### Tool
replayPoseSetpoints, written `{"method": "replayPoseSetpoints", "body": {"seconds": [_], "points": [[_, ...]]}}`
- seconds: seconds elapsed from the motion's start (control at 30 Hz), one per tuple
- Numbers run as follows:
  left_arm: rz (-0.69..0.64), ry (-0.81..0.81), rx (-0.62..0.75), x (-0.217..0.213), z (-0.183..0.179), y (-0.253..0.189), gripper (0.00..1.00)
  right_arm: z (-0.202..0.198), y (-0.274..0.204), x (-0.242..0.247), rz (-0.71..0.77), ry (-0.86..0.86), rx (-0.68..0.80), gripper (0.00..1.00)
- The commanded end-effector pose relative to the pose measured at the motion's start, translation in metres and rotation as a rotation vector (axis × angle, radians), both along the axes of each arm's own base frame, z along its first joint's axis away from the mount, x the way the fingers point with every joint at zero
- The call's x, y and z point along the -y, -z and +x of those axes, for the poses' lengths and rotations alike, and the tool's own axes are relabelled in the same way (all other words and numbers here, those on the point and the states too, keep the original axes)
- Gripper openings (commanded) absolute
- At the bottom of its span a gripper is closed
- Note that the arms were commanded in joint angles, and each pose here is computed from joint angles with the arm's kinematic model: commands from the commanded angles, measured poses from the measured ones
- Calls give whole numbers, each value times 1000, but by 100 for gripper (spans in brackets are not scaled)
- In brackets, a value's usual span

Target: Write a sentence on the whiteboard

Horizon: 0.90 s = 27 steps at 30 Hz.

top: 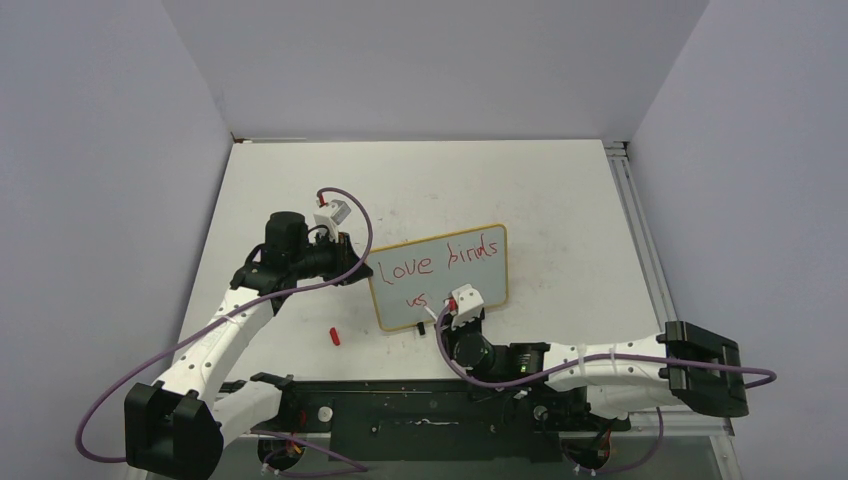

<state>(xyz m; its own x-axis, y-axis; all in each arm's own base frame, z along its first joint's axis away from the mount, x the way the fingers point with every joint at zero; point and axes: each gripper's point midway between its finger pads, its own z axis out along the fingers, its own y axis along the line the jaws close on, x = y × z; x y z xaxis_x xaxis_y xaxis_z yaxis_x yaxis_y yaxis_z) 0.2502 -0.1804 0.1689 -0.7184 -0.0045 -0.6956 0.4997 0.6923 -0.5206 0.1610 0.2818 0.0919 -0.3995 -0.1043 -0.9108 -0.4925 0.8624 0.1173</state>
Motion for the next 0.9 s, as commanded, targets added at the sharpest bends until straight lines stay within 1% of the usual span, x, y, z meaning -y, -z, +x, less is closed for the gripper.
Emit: {"method": "replayPoseSetpoints", "body": {"seconds": [0.0,0.3,0.6,0.87], "points": [[-7,-2,47,1,6,-13,10,3,-12,-11,51,-1,33,5],[-6,-5,50,1,6,-13,10,-2,-35,-18,98,-29,63,5],[-4,-8,51,0,6,-13,10,-1,-54,-1,105,3,80,5],[-2,-10,47,0,7,-12,10,4,-51,16,80,34,85,5]]}}
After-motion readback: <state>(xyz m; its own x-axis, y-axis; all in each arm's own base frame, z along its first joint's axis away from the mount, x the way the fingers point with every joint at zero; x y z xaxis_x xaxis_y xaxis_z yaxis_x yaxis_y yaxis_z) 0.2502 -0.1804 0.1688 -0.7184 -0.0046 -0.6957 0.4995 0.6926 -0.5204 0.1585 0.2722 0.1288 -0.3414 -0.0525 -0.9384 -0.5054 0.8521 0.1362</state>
